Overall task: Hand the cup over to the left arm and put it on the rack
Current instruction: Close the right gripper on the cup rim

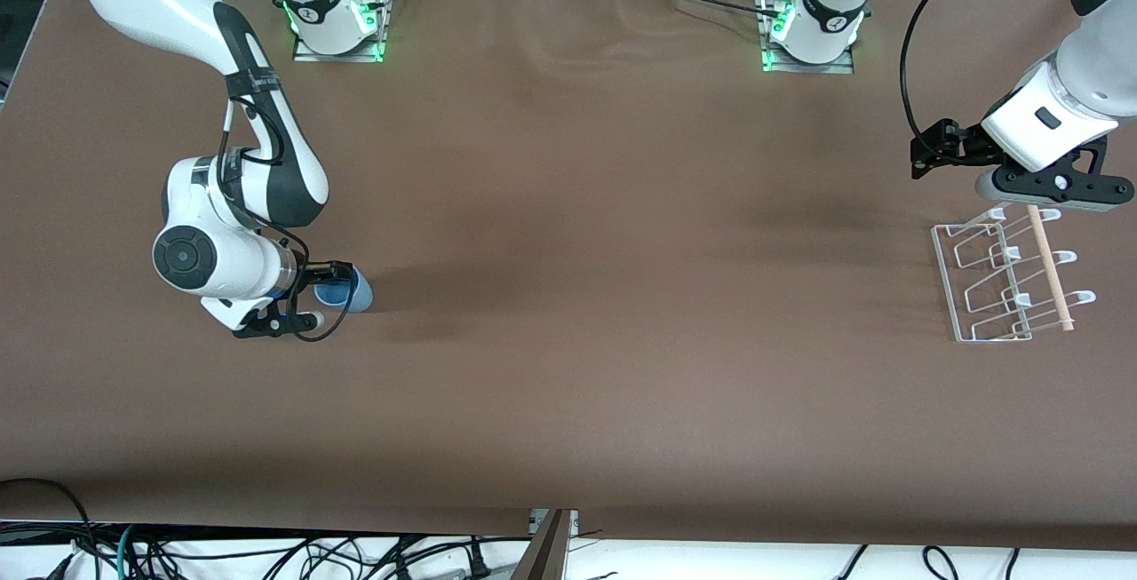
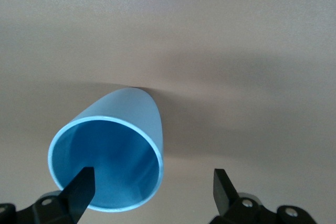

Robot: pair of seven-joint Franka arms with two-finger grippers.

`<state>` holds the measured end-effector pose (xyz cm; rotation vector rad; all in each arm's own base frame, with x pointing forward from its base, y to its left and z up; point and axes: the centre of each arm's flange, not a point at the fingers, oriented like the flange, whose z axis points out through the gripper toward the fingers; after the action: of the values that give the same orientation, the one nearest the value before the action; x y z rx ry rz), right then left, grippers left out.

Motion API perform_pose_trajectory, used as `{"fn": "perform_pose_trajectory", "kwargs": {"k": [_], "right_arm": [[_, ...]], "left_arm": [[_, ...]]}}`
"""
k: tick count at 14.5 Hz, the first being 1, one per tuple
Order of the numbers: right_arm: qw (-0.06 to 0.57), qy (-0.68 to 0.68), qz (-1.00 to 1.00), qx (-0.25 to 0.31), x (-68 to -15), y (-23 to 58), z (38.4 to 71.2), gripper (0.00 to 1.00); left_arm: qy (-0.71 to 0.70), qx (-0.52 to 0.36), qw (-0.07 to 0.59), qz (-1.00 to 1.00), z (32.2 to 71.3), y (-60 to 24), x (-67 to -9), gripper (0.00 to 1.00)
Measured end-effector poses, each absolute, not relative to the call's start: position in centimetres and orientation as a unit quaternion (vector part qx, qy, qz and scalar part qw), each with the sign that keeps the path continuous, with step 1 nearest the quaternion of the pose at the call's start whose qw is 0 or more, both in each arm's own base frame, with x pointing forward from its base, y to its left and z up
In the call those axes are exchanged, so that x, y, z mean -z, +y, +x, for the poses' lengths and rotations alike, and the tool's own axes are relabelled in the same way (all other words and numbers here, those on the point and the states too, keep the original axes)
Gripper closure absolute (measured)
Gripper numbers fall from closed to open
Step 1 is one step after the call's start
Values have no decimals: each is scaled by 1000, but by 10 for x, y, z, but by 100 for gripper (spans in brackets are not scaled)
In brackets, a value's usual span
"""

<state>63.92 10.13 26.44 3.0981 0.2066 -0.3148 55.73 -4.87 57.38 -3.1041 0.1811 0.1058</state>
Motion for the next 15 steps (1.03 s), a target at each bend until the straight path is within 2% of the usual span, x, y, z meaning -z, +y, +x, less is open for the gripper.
{"fn": "perform_pose_trajectory", "kwargs": {"k": [6, 9, 11, 15], "right_arm": [[11, 76, 992, 100, -245, 104, 641, 4], [12, 77, 991, 105, -228, 105, 640, 37], [12, 78, 992, 103, -230, 106, 642, 40], [11, 79, 993, 92, -239, 107, 648, 87]], "left_arm": [[58, -34, 15, -998, 557, -49, -574, 0], [58, -34, 15, -998, 557, -49, -574, 0], [58, -34, 15, -998, 557, -49, -574, 0], [58, -34, 15, -998, 557, -49, -574, 0]]}}
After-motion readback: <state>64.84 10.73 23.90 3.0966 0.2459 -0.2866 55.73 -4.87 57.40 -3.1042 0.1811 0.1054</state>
